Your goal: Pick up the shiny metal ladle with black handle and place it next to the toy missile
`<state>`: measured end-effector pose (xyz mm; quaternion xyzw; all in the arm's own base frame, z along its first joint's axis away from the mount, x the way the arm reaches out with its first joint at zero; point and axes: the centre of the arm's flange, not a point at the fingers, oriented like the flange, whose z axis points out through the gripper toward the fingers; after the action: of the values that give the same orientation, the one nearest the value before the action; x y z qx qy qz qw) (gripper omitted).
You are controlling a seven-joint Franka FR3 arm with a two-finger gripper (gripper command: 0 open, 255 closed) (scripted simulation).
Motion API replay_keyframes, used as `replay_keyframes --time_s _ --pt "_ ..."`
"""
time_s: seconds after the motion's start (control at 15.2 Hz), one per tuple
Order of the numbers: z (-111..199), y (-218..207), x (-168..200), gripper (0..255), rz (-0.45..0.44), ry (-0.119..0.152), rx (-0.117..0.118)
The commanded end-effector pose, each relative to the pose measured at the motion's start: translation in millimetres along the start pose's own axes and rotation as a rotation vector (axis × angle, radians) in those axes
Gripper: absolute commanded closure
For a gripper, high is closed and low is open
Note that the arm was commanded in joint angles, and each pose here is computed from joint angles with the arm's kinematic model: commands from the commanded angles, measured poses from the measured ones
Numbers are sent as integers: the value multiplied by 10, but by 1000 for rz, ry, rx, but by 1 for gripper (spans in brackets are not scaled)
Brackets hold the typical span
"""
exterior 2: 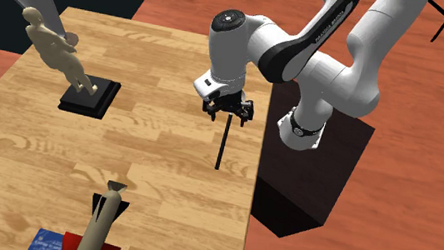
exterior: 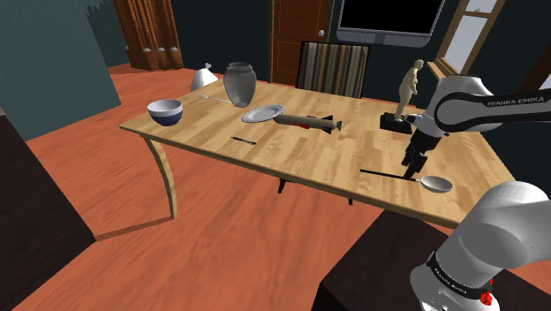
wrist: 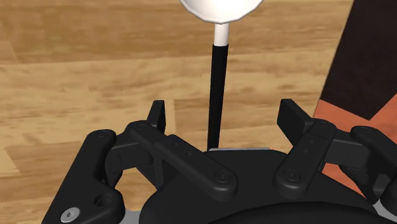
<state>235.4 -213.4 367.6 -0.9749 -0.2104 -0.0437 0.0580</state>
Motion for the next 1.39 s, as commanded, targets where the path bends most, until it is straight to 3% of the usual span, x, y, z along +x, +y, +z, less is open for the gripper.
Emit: replay_keyframes --time_s 0.0,0.26,0.79,0.86,1.32 --pt "105 10 -10 0 -2 1 0" --pt "347 10 -10 0 -2 1 0" --pt "346 10 -10 0 -2 1 0" --pt "346 10 -10 255 -2 1 0" --pt "344 11 -9 255 -2 1 0"
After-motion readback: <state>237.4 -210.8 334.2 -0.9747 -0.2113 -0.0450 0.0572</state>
